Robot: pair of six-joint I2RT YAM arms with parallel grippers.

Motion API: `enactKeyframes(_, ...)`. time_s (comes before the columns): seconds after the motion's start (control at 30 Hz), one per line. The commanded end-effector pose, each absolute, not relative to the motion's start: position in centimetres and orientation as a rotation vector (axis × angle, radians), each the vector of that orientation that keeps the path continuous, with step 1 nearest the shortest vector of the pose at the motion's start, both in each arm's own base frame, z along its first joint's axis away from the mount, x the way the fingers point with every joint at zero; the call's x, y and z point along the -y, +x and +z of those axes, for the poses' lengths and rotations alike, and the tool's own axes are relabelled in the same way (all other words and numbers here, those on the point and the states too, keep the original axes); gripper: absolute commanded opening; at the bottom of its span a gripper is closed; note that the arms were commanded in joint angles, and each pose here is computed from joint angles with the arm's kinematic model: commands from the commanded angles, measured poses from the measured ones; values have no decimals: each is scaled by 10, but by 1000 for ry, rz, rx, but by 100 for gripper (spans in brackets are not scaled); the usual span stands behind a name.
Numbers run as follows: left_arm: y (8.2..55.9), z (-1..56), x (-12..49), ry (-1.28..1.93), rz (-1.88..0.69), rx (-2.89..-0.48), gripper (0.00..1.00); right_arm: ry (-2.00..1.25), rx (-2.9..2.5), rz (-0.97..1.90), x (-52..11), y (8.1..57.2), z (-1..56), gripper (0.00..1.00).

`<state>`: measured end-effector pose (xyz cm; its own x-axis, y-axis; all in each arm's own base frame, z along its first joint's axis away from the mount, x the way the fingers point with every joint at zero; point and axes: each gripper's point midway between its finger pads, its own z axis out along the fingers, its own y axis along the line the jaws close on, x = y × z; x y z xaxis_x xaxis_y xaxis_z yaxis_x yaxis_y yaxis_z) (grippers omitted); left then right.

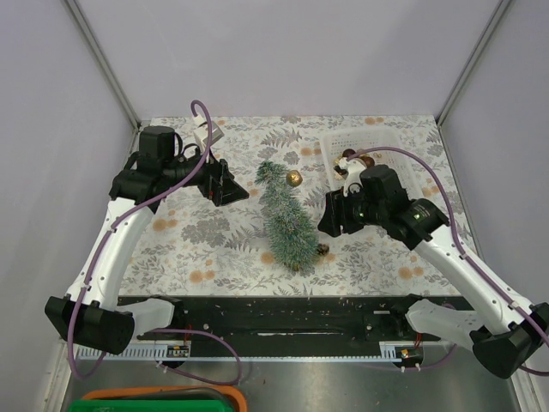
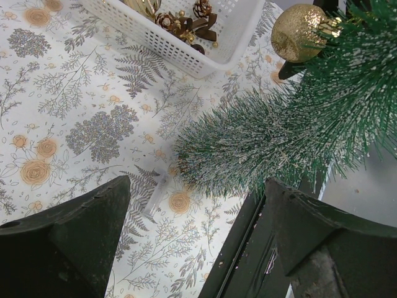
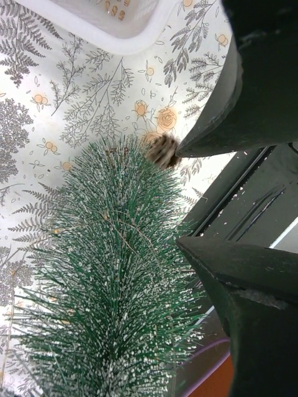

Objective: Decorate the small christmas tree

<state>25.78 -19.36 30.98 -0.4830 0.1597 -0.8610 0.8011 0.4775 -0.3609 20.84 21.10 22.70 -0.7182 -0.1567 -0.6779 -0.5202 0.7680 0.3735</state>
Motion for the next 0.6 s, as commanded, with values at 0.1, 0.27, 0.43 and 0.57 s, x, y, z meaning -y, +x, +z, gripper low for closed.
enactKeyframes(0.1, 258, 331, 196, 820, -1010, -1854, 94, -470, -2268, 674, -201, 213, 242, 63)
enactKeyframes(0.27, 258, 330, 195, 819, -1002, -1853, 93, -390, -2271, 575, -190, 226, 245, 61)
enactKeyframes(0.43, 257, 330, 195, 821, -1003, -1854, 94, -148, -2315, 299, -152, 260, 233, 58)
enactKeyframes(0.57, 258, 330, 195, 817, -994, -1854, 94, 124, -2309, 220, -113, 297, 233, 57)
